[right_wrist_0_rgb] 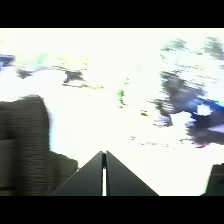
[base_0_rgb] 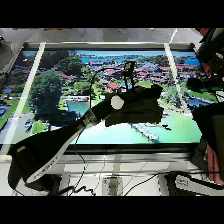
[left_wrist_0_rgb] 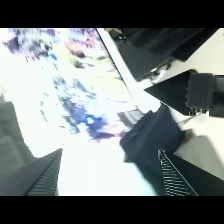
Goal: Fold the clothes and pants, and hang the long-sleeved shirts on hangers.
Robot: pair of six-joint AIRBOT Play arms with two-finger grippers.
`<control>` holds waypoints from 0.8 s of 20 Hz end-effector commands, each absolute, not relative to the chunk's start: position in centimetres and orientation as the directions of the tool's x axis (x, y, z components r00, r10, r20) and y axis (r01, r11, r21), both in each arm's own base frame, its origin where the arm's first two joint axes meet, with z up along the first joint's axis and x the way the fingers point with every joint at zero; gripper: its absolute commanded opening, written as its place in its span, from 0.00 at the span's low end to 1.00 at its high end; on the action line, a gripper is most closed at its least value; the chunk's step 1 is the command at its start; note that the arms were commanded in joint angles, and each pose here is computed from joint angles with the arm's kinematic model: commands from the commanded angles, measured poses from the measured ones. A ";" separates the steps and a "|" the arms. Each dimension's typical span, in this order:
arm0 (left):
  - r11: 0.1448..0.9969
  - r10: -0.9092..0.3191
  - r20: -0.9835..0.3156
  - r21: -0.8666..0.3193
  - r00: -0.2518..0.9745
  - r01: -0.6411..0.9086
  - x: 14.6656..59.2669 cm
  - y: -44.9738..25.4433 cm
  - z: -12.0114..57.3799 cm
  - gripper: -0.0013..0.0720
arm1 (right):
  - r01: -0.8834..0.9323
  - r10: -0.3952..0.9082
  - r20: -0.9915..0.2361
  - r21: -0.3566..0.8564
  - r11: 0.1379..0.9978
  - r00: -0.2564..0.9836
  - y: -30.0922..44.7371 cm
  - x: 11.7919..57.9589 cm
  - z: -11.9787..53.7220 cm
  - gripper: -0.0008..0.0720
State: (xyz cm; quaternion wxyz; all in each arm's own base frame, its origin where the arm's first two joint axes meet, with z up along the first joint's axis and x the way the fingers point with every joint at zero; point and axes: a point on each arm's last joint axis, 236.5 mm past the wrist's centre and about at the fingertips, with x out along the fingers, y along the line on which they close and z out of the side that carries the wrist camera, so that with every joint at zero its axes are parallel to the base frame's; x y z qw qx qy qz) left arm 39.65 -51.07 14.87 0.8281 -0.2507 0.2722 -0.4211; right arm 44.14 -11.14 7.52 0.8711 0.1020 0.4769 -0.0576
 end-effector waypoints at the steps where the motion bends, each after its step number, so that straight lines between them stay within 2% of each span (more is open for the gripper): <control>1: 0.573 -0.819 -0.334 -0.496 0.466 0.652 40.5 -48.2 14.3 0.98 | 0.175 0.099 -0.897 0.190 0.966 0.430 -11.9 42.3 1.3 0.05; 2: 0.587 -0.809 -0.373 -0.473 0.454 0.657 40.9 -46.8 14.0 0.98 | 0.095 0.255 -0.890 0.312 0.945 0.379 -9.0 41.4 -1.1 0.05; 3: 0.596 -0.802 -0.398 -0.472 0.446 0.650 41.4 -45.5 13.8 0.98 | 0.021 0.439 -0.836 0.471 0.882 0.329 -5.3 40.5 -2.6 0.05; 4: 0.605 -0.794 -0.420 -0.476 0.439 0.638 41.9 -44.3 13.5 0.98 | 0.009 0.571 -0.764 0.601 0.799 0.300 -2.4 40.0 -3.3 0.05; 5: 0.613 -0.787 -0.436 -0.479 0.436 0.628 42.4 -43.4 13.2 0.98 | 0.047 0.643 -0.704 0.684 0.728 0.303 -0.6 40.2 -3.9 0.12; 6: 0.620 -0.781 -0.453 -0.483 0.430 0.618 42.7 -42.7 12.7 0.98 | 0.097 0.671 -0.671 0.726 0.681 0.314 0.4 40.5 -5.0 0.54; 7: 0.624 -0.777 -0.467 -0.487 0.422 0.611 42.8 -42.2 12.4 0.98 | 0.182 0.664 -0.676 0.731 0.657 0.319 0.7 40.8 -6.4 0.90; 8: 0.625 -0.776 -0.477 -0.489 0.413 0.609 42.8 -41.9 12.2 0.98 | 0.251 0.651 -0.689 0.724 0.643 0.319 0.9 41.0 -7.6 0.97; 11: 0.625 -0.774 -0.489 -0.491 0.402 0.607 42.7 -41.7 11.9 0.98 | 0.335 0.664 -0.682 0.730 0.596 0.306 2.9 41.7 -9.1 0.98; 16: 0.625 -0.774 -0.489 -0.491 0.402 0.607 42.7 -41.7 11.8 0.98 | 0.290 0.744 -0.572 0.819 0.495 0.346 7.8 43.7 -6.9 0.98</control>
